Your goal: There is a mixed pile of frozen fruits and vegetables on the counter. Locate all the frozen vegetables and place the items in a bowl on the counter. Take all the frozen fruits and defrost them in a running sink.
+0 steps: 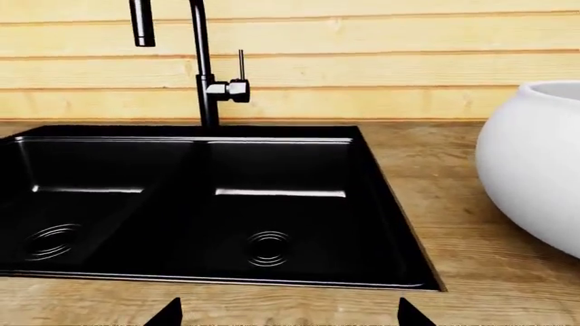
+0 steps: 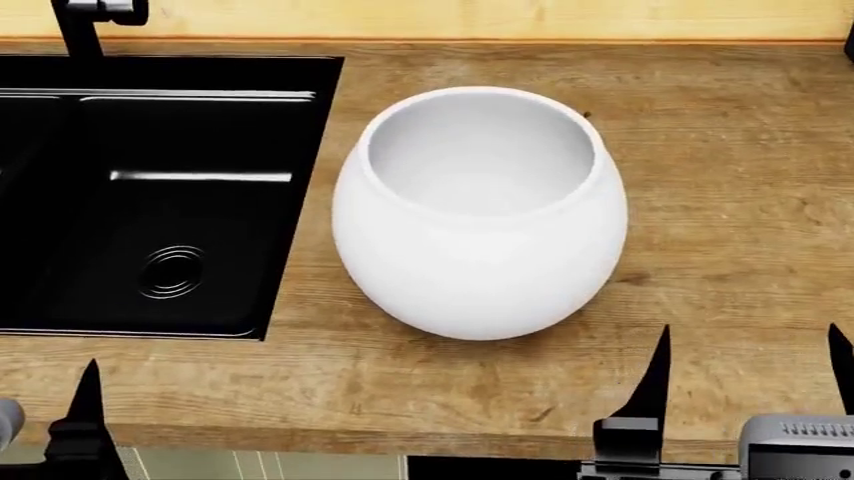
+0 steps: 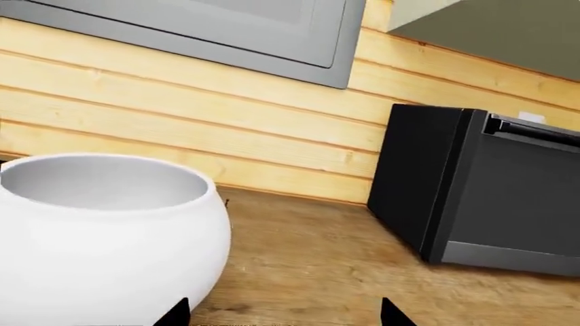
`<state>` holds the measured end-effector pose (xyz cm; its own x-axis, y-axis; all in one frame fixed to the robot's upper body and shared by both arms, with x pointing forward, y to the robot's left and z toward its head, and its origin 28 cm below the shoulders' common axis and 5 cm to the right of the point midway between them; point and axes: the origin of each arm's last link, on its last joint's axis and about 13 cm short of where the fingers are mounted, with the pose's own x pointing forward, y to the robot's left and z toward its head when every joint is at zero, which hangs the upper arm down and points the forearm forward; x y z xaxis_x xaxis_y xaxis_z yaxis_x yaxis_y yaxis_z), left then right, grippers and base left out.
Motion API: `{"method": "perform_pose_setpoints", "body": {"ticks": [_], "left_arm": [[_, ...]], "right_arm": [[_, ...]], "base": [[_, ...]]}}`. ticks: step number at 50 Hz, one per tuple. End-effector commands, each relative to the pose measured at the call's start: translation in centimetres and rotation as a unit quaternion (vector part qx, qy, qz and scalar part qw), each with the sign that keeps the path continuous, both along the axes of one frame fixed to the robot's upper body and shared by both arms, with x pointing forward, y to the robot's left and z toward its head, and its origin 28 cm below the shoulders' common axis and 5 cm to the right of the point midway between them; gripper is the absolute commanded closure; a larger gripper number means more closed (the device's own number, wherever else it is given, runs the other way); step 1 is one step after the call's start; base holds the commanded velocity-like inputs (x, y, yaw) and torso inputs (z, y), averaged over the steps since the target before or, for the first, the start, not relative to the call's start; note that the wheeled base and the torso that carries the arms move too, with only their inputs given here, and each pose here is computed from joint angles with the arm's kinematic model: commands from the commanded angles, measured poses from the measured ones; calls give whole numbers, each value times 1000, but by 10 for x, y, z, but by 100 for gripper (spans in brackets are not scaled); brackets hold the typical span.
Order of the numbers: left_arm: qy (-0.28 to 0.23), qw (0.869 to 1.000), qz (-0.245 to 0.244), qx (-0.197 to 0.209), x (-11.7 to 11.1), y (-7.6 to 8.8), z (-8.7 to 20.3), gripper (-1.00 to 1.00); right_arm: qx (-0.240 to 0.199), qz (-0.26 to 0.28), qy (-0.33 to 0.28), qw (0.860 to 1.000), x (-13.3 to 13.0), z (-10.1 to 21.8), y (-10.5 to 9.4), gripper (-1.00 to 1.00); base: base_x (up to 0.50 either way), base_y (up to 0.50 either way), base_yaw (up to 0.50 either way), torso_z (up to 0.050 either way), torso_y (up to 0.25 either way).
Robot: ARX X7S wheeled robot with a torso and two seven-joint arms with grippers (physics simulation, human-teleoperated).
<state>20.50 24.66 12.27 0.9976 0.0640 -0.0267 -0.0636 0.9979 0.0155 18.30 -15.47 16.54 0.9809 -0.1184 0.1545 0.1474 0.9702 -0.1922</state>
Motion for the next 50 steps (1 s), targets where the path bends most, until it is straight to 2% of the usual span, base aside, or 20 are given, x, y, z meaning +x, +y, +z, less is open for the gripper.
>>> {"method": "perform_pose_setpoints", "body": {"ticks": [1, 22, 27, 35, 44, 50], "left_arm": [[-6, 1000, 2, -7, -1, 5, 2, -100], [-13, 1000, 20, -1, -10, 19, 7, -100], [-11, 1000, 21, 2, -5, 16, 8, -100], [-12, 999, 32, 1, -6, 21, 9, -100], [-12, 999, 50, 11, -14, 32, 11, -100], [-11, 998, 54, 16, -10, 29, 12, -100]], "right_arm": [[3, -25, 9, 1000, -4, 3, -8, -100], [-5, -26, 4, 1000, -5, 3, -9, -100], [-6, -26, 2, 1000, -5, 4, -9, -100], [-12, -25, 0, 1000, -4, 3, -9, -100], [-18, -17, -2, 1000, -5, 3, -6, -100], [-18, -20, -4, 1000, -6, 5, -7, -100]], "base": [[27, -137, 0, 0, 0], [277, -212, 0, 0, 0], [333, -231, 0, 0, 0], [341, -228, 0, 0, 0], [490, -11, 0, 0, 2], [500, 0, 0, 0, 0]]}}
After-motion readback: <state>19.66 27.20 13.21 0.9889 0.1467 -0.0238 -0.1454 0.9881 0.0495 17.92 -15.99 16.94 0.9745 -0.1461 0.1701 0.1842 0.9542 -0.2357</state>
